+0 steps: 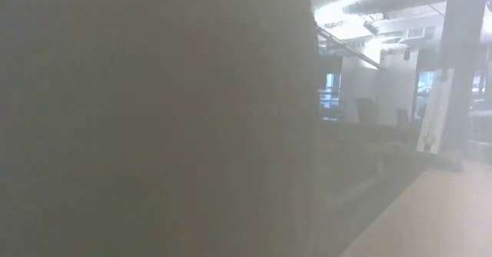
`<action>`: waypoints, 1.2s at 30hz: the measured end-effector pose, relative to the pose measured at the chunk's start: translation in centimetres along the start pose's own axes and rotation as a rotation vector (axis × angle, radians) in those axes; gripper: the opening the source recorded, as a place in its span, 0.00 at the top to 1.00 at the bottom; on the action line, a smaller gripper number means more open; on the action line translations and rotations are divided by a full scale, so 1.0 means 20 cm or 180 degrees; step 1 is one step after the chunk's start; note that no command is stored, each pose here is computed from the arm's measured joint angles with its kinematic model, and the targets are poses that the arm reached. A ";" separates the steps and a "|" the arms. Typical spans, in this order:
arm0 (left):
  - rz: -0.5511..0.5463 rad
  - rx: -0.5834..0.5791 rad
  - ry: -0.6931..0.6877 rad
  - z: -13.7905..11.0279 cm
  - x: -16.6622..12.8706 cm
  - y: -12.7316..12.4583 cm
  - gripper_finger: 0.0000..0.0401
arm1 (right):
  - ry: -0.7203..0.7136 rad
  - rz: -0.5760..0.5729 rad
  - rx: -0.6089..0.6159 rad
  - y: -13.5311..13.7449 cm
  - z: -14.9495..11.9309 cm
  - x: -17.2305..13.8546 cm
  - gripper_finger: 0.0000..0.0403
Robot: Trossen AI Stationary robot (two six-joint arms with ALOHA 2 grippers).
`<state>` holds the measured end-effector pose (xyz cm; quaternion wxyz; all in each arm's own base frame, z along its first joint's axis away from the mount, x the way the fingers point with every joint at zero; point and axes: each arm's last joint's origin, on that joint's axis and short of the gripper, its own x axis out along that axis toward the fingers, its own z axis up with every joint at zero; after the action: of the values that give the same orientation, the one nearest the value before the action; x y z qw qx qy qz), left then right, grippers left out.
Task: Sort cables into bins
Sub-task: Put the black charger cable into the yellow bin
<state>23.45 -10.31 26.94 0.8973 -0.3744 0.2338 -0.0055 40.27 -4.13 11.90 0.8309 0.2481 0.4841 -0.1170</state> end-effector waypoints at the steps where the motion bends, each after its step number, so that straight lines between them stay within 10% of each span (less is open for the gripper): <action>1: 0.0000 0.0000 0.0000 0.00 0.00 0.00 0.72 | -0.0015 0.0004 0.0004 0.00 0.00 0.00 0.95; 12: 0.0083 0.0018 -0.0055 0.02 0.01 0.02 0.72 | -0.1389 -0.0831 -0.0800 0.16 0.29 -0.72 0.95; 19: 0.0453 -0.0104 0.0116 0.10 0.02 0.16 0.72 | -0.1440 -0.1707 -0.1381 -0.01 0.38 -1.13 0.95; 25: 0.0657 -0.0110 0.0247 0.23 0.01 0.33 0.72 | -0.1037 -0.1691 -0.2021 -0.26 0.43 -1.19 0.95; 36: 0.0431 -0.0334 -0.0020 0.45 -0.04 0.50 0.72 | -0.0635 -0.1080 -0.1983 -0.74 0.51 -0.98 0.95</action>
<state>24.99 3.00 26.08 0.8755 -0.4042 0.2558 0.0687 31.65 -22.97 28.50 0.8785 -0.1131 0.4473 -0.1237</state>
